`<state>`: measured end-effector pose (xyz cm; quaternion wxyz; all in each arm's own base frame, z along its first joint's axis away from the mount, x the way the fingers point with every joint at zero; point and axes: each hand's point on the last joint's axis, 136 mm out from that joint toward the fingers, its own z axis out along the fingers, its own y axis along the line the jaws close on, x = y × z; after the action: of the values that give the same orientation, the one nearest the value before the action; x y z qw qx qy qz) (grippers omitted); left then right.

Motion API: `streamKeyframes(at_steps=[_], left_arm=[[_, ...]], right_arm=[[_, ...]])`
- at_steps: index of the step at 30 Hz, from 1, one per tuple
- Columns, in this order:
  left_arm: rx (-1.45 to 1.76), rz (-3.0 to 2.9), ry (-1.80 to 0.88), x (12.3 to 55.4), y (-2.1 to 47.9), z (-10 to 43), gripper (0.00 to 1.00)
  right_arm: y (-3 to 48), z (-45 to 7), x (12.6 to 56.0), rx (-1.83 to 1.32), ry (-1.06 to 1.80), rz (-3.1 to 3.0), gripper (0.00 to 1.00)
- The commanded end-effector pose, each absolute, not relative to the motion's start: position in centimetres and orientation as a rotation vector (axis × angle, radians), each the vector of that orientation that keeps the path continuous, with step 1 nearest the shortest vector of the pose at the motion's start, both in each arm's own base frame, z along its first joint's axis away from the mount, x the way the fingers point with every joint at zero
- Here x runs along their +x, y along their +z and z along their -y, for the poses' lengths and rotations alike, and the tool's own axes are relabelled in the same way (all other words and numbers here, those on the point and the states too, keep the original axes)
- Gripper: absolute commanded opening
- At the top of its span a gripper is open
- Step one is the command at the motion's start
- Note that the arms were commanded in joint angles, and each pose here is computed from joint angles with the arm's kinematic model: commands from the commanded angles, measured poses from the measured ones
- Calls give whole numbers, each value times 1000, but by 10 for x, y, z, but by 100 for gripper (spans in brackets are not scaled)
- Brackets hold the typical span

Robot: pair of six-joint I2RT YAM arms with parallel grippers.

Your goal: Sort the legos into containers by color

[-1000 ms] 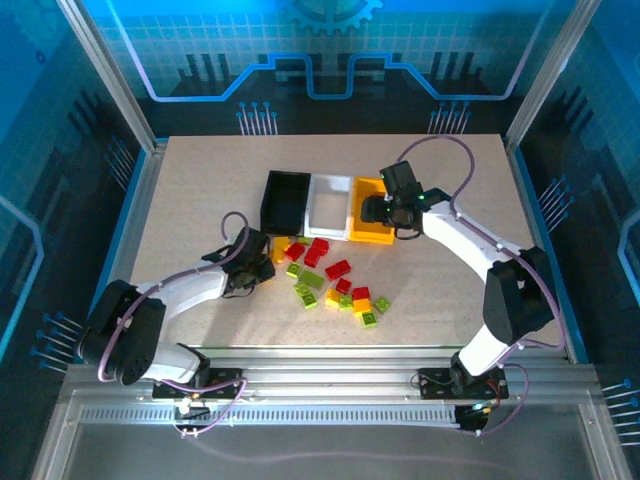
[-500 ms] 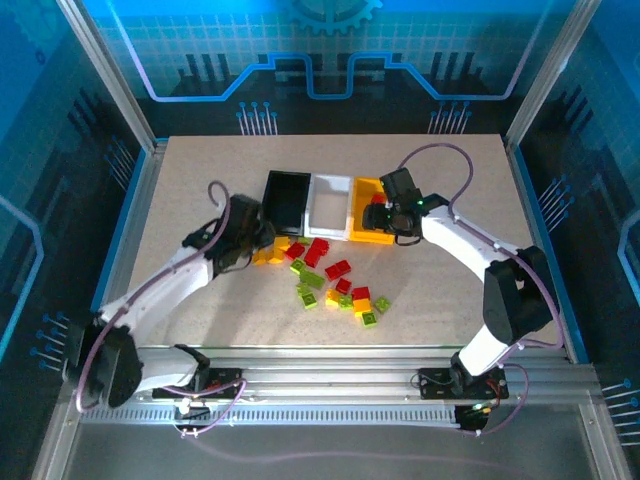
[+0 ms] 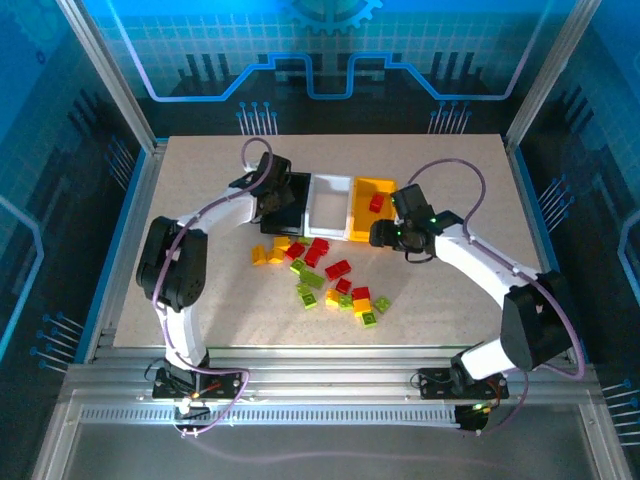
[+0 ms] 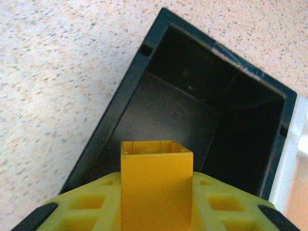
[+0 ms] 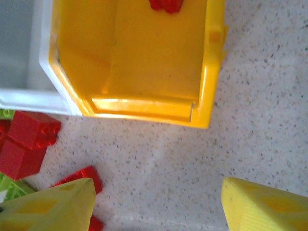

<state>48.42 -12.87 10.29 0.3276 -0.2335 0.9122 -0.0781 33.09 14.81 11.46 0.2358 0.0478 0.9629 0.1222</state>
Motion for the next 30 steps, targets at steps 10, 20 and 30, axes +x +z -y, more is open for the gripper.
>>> streamKeyframes(at_steps=[10,20,30], left_arm=[[-523,-2351,-349,459,144,156,78],[-389,-2306,-591,353,172,180,99],[-458,-2341,-596,276,142,147,99]], right_arm=[[87,-187,262,-165,423,-2827,75],[60,-215,236,-281,382,-2875,81],[53,-183,229,-146,169,-2899,80]])
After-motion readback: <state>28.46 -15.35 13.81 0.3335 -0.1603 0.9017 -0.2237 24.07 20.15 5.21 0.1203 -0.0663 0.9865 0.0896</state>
